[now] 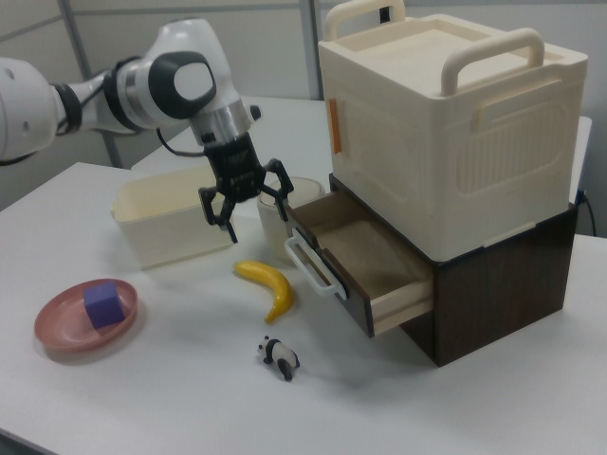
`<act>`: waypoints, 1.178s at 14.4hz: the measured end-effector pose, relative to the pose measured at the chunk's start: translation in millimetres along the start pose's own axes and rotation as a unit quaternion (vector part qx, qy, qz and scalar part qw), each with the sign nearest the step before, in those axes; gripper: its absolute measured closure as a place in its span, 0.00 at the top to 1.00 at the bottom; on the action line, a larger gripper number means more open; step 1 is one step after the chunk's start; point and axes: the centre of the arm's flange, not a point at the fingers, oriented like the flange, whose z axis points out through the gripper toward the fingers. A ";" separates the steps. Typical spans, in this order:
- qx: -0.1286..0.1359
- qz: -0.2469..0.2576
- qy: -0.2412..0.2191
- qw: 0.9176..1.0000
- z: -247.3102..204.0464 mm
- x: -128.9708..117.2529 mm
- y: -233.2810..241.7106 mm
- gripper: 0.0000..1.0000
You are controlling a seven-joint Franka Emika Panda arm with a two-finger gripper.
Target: Slide open the drawer
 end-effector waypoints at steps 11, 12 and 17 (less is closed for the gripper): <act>0.047 0.516 0.078 0.852 -87.9 -33.9 -21.3 1.00; 0.055 0.530 0.083 0.842 -92.6 -39.6 -22.0 1.00; 0.085 0.579 0.121 0.802 -122.2 -98.6 -18.5 1.00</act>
